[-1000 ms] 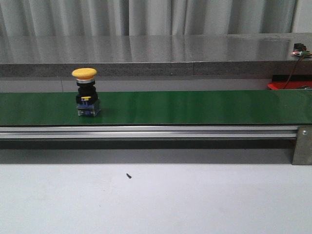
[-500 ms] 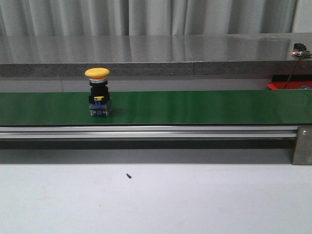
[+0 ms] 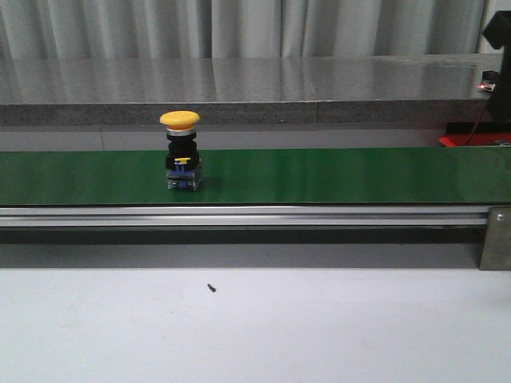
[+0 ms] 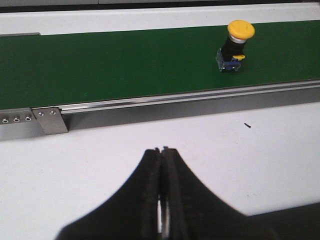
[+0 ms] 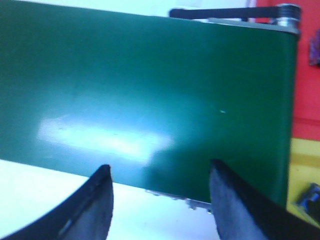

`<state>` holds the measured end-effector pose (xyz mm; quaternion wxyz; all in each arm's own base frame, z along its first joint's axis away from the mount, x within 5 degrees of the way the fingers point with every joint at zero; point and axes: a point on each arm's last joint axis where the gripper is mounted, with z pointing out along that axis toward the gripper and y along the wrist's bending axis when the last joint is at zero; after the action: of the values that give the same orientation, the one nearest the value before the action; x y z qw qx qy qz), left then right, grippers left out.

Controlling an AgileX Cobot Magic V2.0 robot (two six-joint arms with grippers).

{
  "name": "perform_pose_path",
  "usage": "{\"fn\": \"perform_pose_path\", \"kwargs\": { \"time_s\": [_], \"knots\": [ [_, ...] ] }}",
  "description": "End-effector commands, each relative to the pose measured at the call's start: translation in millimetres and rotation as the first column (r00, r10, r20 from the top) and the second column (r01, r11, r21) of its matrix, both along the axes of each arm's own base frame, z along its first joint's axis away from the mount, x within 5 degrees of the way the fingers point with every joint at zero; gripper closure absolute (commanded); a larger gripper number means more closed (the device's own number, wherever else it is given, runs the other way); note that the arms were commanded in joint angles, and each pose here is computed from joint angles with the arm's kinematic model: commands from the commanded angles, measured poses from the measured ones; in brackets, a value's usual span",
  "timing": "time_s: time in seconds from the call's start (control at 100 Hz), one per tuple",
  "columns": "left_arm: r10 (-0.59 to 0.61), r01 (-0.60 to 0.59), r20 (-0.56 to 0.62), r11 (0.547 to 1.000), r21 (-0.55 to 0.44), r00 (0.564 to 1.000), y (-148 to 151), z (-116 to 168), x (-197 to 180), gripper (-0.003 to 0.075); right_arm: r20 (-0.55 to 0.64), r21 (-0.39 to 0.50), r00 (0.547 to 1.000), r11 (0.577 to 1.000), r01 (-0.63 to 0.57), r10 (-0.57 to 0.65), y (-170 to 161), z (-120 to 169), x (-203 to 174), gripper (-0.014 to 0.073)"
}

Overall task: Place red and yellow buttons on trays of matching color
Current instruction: 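Move the right gripper back over the second yellow button on the belt, then close the right gripper on the second yellow button and lift it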

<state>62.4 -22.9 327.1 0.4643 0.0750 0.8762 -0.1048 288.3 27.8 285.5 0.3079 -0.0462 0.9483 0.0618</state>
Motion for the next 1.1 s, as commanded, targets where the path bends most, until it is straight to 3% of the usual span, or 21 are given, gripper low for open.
{"fn": "perform_pose_path", "kwargs": {
  "time_s": [0.0,0.26,0.46,0.62,0.88,1.09],
  "knots": [
    [0.005,-0.003,0.074,1.000,-0.031,0.997,-1,12,3,0.0740,0.091,-0.008,0.993,0.997,-0.078,0.079,17,29,1,0.0161],
    [0.005,-0.003,0.074,1.000,-0.031,0.997,-1,12,3,0.0740,0.063,-0.026,0.960,0.962,-0.271,0.272,64,49,13,0.0148],
    [0.005,-0.003,0.074,1.000,-0.031,0.997,-1,12,3,0.0740,0.020,-0.002,0.934,0.935,-0.356,0.356,95,50,28,-0.0010],
    [0.005,-0.003,0.074,1.000,-0.031,0.997,-1,12,3,0.0740,0.010,-0.001,0.901,0.901,-0.434,0.434,126,48,34,-0.0007],
    [0.005,-0.003,0.074,1.000,-0.031,0.997,-1,12,3,0.0740,0.001,-0.065,0.782,0.781,-0.622,0.623,176,45,39,-0.0007],
    [0.005,-0.002,0.074,0.999,-0.033,0.997,-1,12,3,0.0740,0.023,-0.050,0.761,0.761,-0.647,0.648,197,41,49,-0.0007]
  ]
}}
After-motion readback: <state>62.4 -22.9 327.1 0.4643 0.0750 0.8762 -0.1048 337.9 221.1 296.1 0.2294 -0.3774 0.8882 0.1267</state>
